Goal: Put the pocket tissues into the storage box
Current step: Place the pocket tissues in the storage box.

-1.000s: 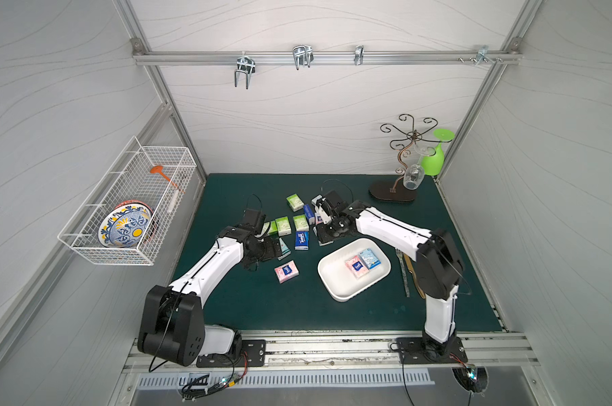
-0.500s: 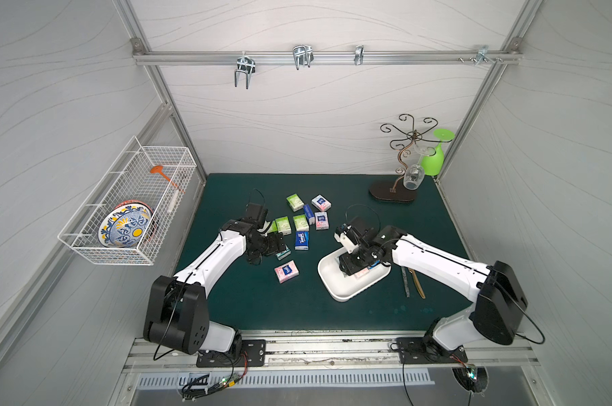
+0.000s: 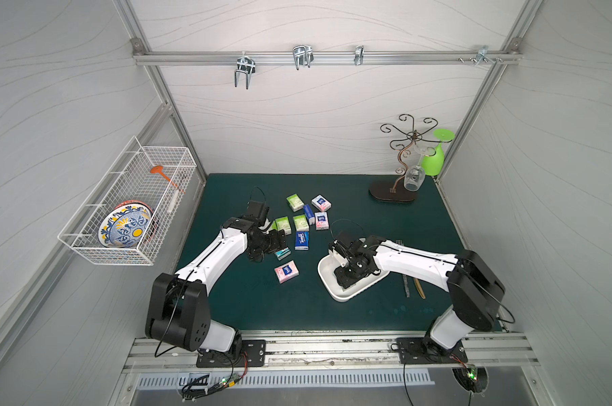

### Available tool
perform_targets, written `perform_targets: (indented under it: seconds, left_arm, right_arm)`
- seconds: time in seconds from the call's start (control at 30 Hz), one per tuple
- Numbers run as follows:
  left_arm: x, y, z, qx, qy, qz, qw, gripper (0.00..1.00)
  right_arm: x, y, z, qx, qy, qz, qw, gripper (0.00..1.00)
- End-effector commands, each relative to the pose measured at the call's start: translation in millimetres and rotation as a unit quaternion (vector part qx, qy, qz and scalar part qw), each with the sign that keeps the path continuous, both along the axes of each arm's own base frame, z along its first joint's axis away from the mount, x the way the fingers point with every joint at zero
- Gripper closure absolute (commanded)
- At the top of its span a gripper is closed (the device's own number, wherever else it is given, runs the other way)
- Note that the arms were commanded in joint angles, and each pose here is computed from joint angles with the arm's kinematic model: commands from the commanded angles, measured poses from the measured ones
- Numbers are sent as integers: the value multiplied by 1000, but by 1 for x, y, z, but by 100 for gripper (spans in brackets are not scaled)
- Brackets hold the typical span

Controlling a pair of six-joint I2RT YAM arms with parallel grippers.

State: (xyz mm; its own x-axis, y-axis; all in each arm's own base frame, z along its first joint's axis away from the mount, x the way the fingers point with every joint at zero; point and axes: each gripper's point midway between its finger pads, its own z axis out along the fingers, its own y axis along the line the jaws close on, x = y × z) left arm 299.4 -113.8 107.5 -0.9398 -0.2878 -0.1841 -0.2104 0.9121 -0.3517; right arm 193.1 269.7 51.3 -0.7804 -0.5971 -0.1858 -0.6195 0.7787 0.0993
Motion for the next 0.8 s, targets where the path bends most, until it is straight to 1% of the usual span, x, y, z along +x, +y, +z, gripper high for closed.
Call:
perform_targets:
  seconds: [0.0,0.27,0.4,0.57,0.63,0.77]
  left_arm:
    - [4,-2,5,-1,-7,1,1000,5]
    - [3,-3,1,-1,-5,0,1000,5]
    - [1,0,0,5,-7,-2,1000,4]
    - [-1,1,-2,6,-8,-1,1000,4]
    - [-2,1,-2,5,-9,-1,1000,4]
    - [-3,2,-1,6,-11,-1,1000,4]
  right_arm:
    - [11,-5,1,-27,-28,-16,999,50]
    - [19,-14,-10,-69,-36,-36,996,47]
    - [21,-17,-13,-83,-38,-39,995,44]
    - [23,-18,-12,-91,-40,-42,994,36]
    - [23,-18,-10,-89,-43,-41,994,34]
    - [24,-15,6,-73,-55,-42,995,31]
